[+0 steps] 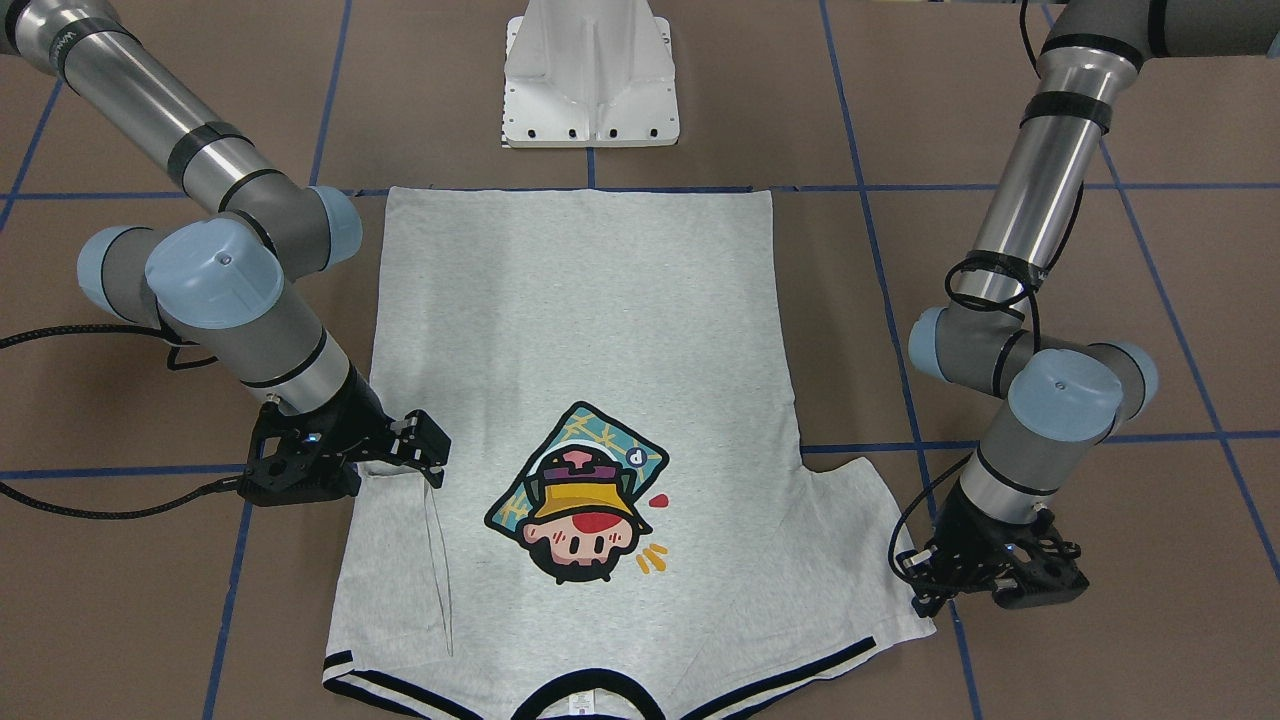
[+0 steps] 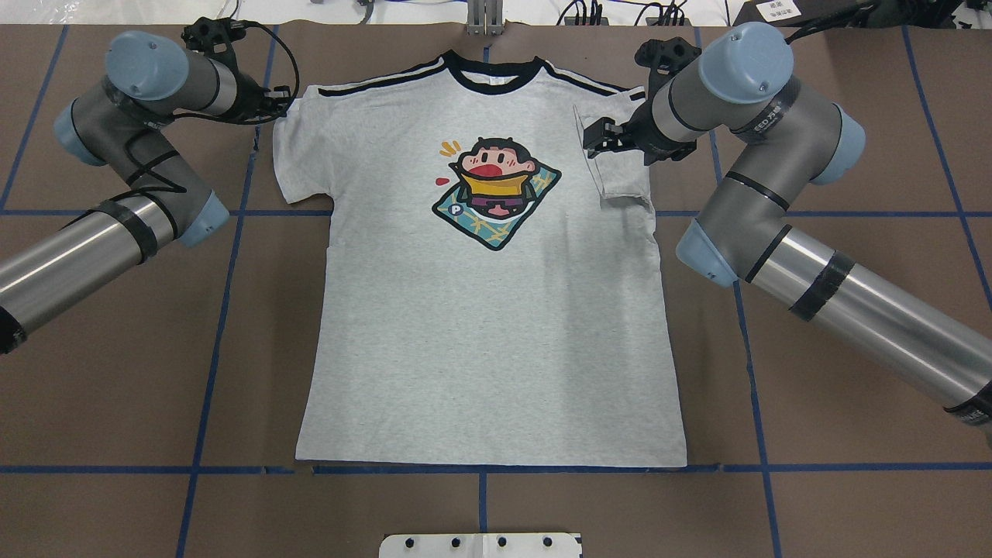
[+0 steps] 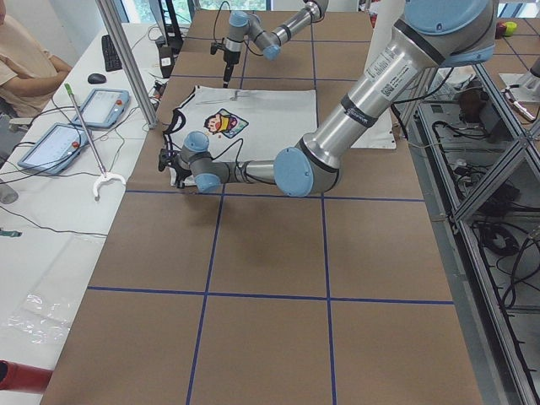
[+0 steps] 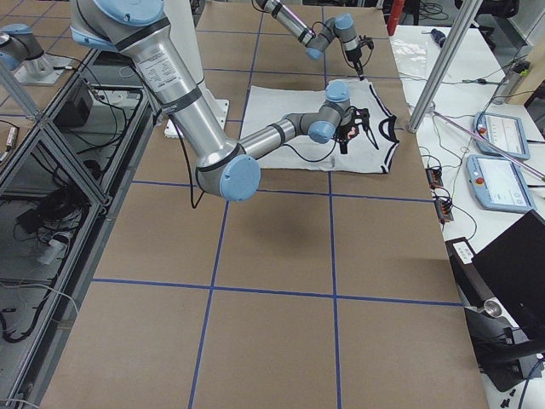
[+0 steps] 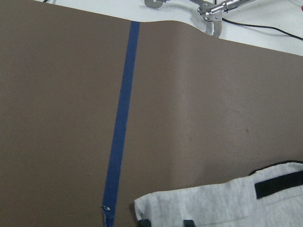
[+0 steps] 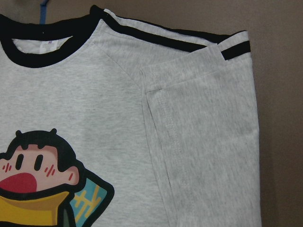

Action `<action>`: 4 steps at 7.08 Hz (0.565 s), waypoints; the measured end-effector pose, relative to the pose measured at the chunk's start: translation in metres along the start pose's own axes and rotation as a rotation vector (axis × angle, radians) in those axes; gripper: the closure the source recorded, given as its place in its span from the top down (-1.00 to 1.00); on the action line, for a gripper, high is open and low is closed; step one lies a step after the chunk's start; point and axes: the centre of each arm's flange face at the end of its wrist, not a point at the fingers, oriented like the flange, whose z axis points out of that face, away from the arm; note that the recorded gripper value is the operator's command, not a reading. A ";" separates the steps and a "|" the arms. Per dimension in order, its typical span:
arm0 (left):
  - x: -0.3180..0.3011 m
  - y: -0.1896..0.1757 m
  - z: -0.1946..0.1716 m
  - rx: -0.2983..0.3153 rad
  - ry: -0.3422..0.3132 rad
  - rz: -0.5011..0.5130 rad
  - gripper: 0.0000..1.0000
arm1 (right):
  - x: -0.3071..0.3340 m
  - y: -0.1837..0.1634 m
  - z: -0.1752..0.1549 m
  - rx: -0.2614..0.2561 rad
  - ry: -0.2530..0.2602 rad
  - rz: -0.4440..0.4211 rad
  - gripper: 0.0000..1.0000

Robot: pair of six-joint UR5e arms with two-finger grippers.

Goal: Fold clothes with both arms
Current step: 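Grasp the sleeve nearest the left gripper at its shoulder, then fold that sleeve inward toward the collar with the left gripper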

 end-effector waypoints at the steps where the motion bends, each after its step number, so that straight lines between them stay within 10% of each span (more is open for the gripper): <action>1: 0.020 -0.008 -0.007 0.012 0.026 0.004 -1.00 | 0.000 0.000 0.000 0.003 0.002 -0.001 1.00; 4: 0.097 -0.018 -0.042 0.039 0.149 -0.056 -1.00 | -0.002 0.002 0.001 0.003 0.001 0.002 1.00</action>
